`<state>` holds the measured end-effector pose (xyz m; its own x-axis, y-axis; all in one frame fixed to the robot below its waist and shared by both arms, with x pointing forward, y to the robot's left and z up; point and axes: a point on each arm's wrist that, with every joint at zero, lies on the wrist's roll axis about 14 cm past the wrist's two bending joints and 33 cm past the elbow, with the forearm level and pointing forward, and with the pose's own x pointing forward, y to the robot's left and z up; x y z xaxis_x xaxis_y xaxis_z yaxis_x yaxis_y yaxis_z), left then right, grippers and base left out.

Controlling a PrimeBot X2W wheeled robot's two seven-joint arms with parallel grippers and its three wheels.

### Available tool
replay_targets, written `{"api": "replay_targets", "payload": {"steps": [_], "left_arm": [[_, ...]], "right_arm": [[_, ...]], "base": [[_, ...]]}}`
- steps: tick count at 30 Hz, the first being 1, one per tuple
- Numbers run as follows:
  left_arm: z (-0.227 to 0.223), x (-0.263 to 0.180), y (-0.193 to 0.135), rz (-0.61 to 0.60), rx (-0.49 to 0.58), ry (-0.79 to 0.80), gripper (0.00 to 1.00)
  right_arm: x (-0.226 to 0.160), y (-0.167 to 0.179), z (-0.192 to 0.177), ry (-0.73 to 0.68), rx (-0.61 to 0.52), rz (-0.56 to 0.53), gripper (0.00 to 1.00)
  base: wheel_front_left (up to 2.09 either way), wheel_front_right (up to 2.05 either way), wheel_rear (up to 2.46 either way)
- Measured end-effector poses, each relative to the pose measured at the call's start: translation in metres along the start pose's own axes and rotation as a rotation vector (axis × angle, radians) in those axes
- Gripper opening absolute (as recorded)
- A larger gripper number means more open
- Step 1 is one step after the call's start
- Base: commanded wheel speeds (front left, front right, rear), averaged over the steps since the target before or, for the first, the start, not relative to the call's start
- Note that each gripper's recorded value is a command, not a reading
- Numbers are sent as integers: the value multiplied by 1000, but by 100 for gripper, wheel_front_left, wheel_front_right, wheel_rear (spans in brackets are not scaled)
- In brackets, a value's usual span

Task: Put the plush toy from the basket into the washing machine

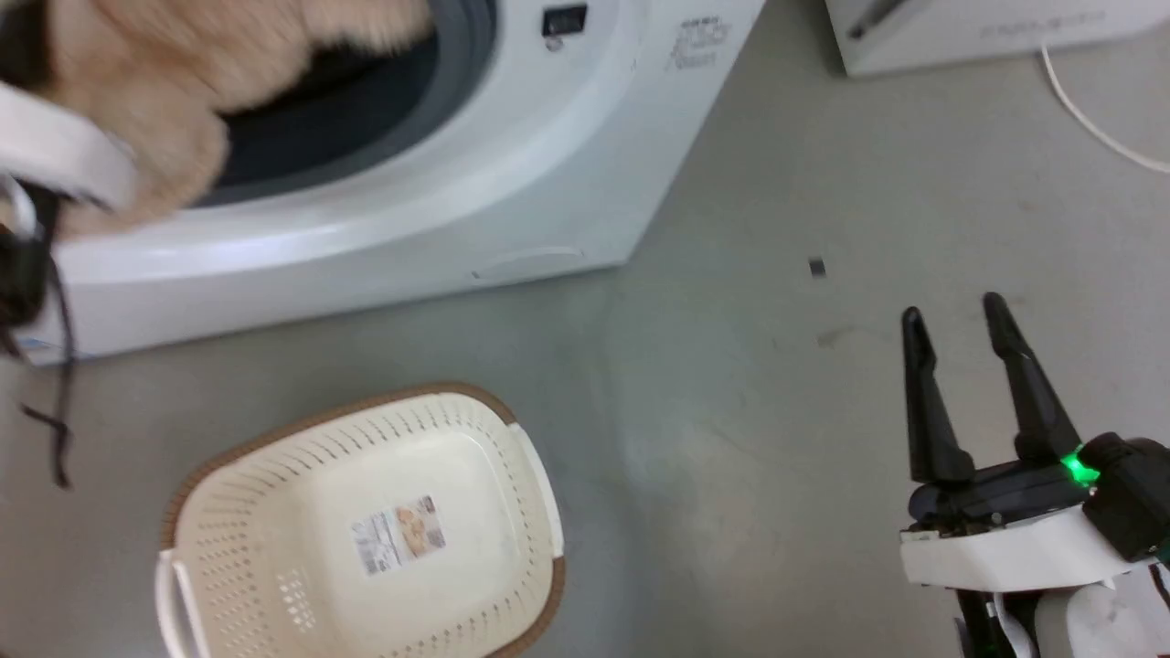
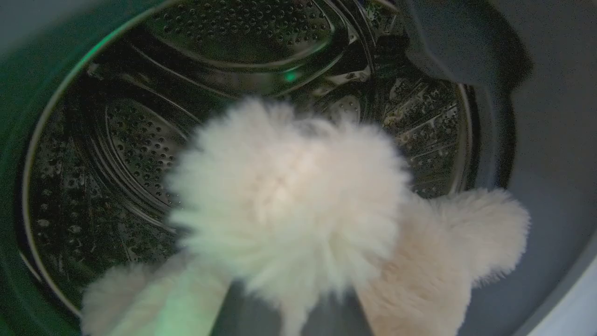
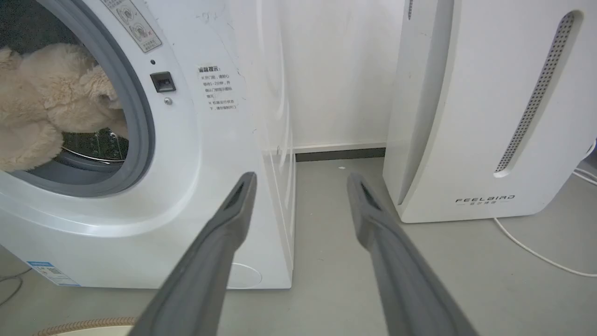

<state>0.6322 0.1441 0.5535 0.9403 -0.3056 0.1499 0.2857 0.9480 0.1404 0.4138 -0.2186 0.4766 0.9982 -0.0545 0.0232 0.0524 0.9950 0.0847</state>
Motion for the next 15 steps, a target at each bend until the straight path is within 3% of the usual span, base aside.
{"api": "replay_targets", "payload": {"steps": [15], "left_arm": [[-78, 106, 23, 12, 66, 70, 0]], "right_arm": [[9, -21, -62, 165, -31, -55, 100]], "base": [[0, 0, 0]]}}
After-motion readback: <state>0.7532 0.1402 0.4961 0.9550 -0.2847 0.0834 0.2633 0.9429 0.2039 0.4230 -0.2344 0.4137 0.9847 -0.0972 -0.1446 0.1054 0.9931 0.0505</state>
